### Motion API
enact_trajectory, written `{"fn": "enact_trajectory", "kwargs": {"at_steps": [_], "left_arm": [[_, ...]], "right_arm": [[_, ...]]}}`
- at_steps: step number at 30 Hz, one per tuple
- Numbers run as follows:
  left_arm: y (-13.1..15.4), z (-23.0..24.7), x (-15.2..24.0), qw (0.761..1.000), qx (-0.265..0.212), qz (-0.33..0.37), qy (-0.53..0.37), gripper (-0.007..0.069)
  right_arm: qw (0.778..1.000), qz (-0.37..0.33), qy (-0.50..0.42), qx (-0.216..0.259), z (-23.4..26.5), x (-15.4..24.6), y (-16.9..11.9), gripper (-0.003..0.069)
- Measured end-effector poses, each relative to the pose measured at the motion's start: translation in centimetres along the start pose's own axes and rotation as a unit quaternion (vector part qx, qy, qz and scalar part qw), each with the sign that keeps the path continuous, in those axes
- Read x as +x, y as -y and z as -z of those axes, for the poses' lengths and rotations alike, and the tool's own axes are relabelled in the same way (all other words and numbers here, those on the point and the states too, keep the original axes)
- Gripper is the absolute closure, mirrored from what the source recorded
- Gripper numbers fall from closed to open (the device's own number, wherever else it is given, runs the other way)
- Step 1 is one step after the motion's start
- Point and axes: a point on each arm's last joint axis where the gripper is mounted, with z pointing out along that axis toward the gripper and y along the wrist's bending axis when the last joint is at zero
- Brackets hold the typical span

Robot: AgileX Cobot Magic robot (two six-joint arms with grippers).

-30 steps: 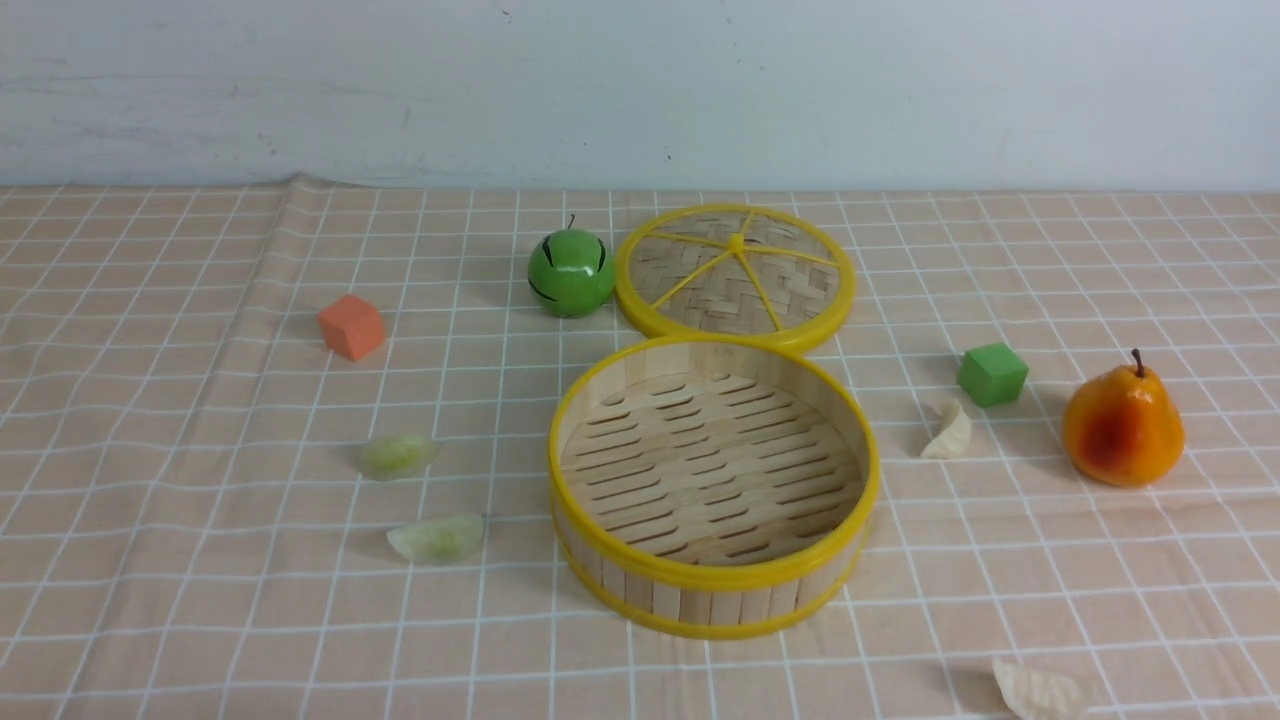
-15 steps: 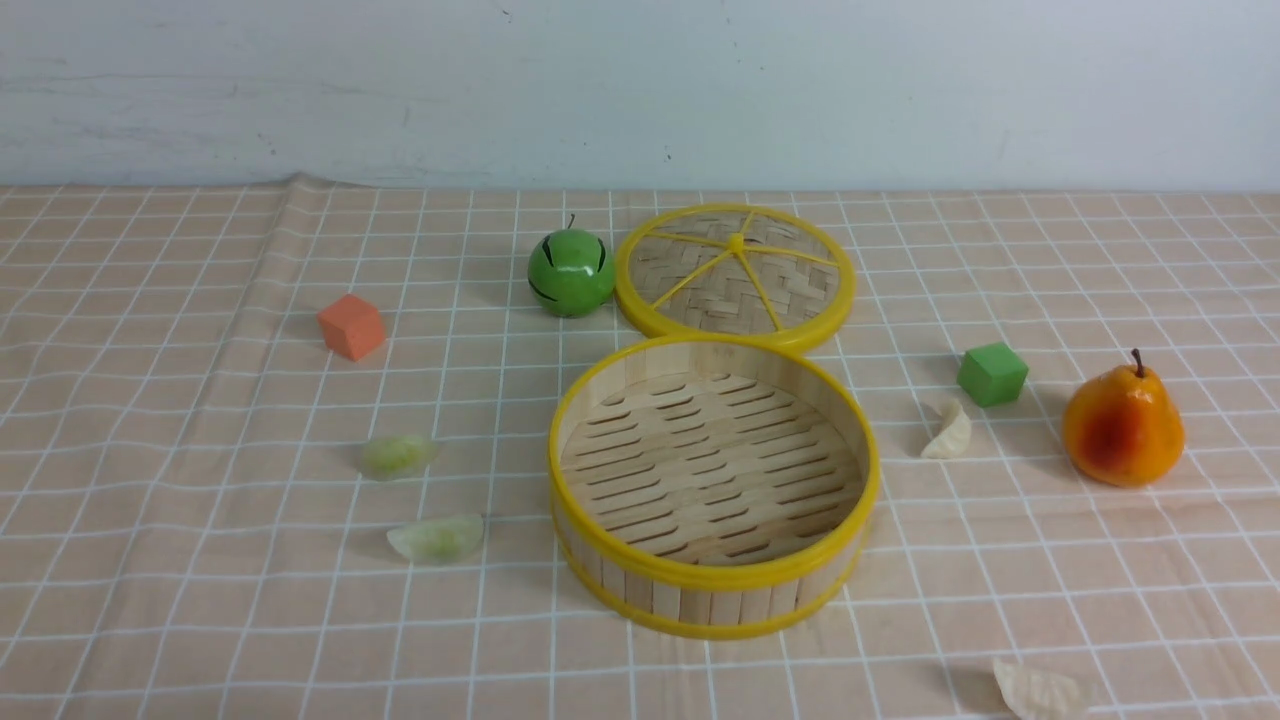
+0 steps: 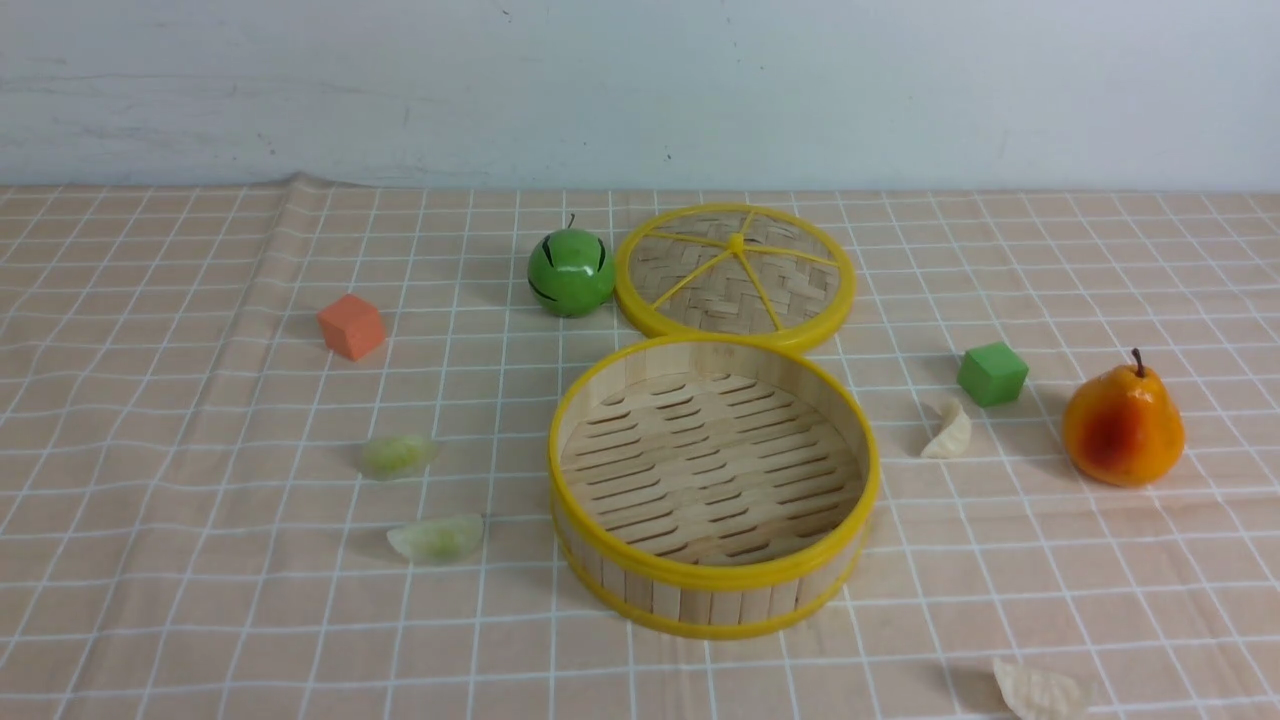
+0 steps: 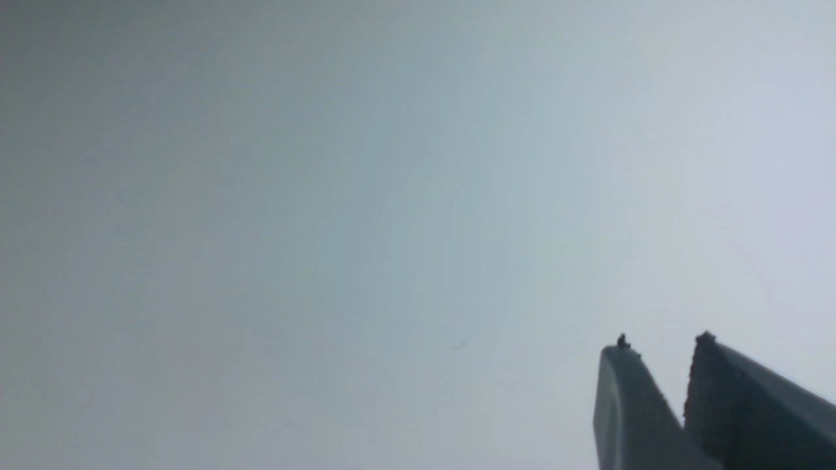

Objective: Put the dumplings into the steamer on the table with the brown tablecloth.
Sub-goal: 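Reach for and grasp a dumpling on the table with the left gripper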

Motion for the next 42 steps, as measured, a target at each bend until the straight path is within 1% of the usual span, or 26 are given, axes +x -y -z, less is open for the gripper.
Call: {"fn": "enact_trajectory", "kwargs": {"at_steps": [2,3,7,8,9,12,13,14,15,16,17,19,20,21,22,23,26,27,28,30,33,34,36,37,39,42], "left_arm": [[1.4,-1.7,-2.2,0.999,-0.013,-0.020,-0.022,0.0639],[1.6,-1.9,-2.5,1.000,-0.011,-0.020,-0.019,0.0639],[1.5,-5.9,-3.0,0.989,-0.074,-0.068,-0.111,0.0639],[0.1,-7.6,-1.3,0.975,-0.115,-0.076,-0.173,0.0639],[-0.1,-7.8,-1.0,0.973,-0.120,-0.076,-0.181,0.0639],[-4.7,-9.5,5.0,0.906,-0.253,-0.028,-0.339,0.0639],[-4.7,-9.4,5.0,0.903,-0.258,-0.025,-0.342,0.0639],[-6.3,-9.4,7.2,0.862,-0.312,0.001,-0.399,0.0639],[-7.2,-9.4,8.8,0.828,-0.342,0.010,-0.445,0.0639],[-7.7,-9.3,10.4,0.790,-0.358,0.011,-0.497,0.0639],[-7.8,-9.4,11.7,0.763,-0.354,0.004,-0.541,0.0639],[-7.5,-10.2,13.7,0.721,-0.322,-0.012,-0.613,0.0639],[-7.5,-10.1,14.1,0.714,-0.318,-0.014,-0.623,0.0639],[-7.0,-11.1,15.7,0.686,-0.280,-0.025,-0.671,0.0639],[-6.9,-11.3,16.2,0.678,-0.269,-0.028,-0.683,0.0639],[-6.6,-12.2,18.6,0.641,-0.222,-0.038,-0.733,0.0639],[-6.8,-14.8,22.5,0.611,-0.163,-0.053,-0.773,0.0639],[-6.7,-15.4,22.6,0.615,-0.157,-0.054,-0.771,0.0639],[-7.4,-17.0,24.8,0.609,-0.141,-0.066,-0.778,0.0635],[-8.2,-17.7,26.6,0.600,-0.135,-0.075,-0.785,0.0619],[-10.5,-20.5,31.8,0.578,-0.121,-0.110,-0.800,0.0483],[-11.1,-20.8,33.1,0.562,-0.120,-0.117,-0.810,0.0425],[-12.7,-20.9,36.5,0.508,-0.123,-0.117,-0.845,0.0293],[-12.6,-21.2,36.4,0.508,-0.123,-0.117,-0.845,0.0281],[-13.7,-21.7,38.9,0.454,-0.135,-0.108,-0.874,0.0187],[-13.9,-23.7,39.9,0.453,-0.163,-0.100,-0.871,0.0160]], "right_arm": [[1.000,-0.001,-0.009,0.013,-1.3,-1.8,-0.1,0.0506],[1.000,-0.001,-0.007,0.012,-1.4,-2.0,-0.1,0.0505],[0.991,0.003,-0.116,0.065,-4.3,-2.9,0.5,0.0505],[0.972,0.021,-0.213,0.100,-5.4,-1.5,1.3,0.0505],[0.967,0.025,-0.231,0.106,-5.4,-1.2,1.5,0.0505],[0.879,0.063,-0.440,0.171,-5.6,3.5,3.6,0.0503],[0.873,0.065,-0.451,0.174,-5.6,3.8,3.7,0.0502],[0.830,0.070,-0.517,0.196,-5.1,5.2,4.3,0.0501],[0.793,0.067,-0.568,0.212,-4.8,6.5,4.7,0.0501],[0.768,0.061,-0.598,0.221,-4.5,7.3,4.9,0.0501],[0.750,0.050,-0.620,0.223,-4.4,7.9,4.9,0.0501],[0.734,0.038,-0.646,0.207,-4.5,9.0,4.6,0.0501],[0.733,0.036,-0.648,0.206,-4.5,9.1,4.6,0.0501],[0.726,0.035,-0.664,0.177,-4.6,9.9,4.1,0.0501],[0.725,0.035,-0.668,0.168,-4.7,10.0,3.9,0.0501],[0.713,0.030,-0.689,0.127,-4.9,11.0,3.1,0.0501],[0.687,0.016,-0.723,0.074,-4.8,12.7,1.7,0.0501],[0.685,0.015,-0.725,0.069,-4.8,12.8,1.6,0.0501],[0.670,0.014,-0.741,0.041,-4.7,13.6,0.9,0.0501],[0.659,0.010,-0.751,0.023,-4.7,14.1,0.4,0.0501],[0.640,0.001,-0.768,-0.015,-4.9,15.1,-0.7,0.0501],[0.638,0.001,-0.770,-0.023,-5.0,15.3,-0.9,0.0501],[0.633,0.000,-0.773,-0.032,-5.2,15.7,-1.1,0.0501],[0.633,-0.001,-0.773,-0.032,-5.2,15.7,-1.2,0.0501],[0.633,-0.001,-0.774,-0.034,-5.3,15.8,-1.2,0.0501],[0.633,-0.001,-0.773,-0.034,-5.4,15.8,-1.2,0.0501]]}}
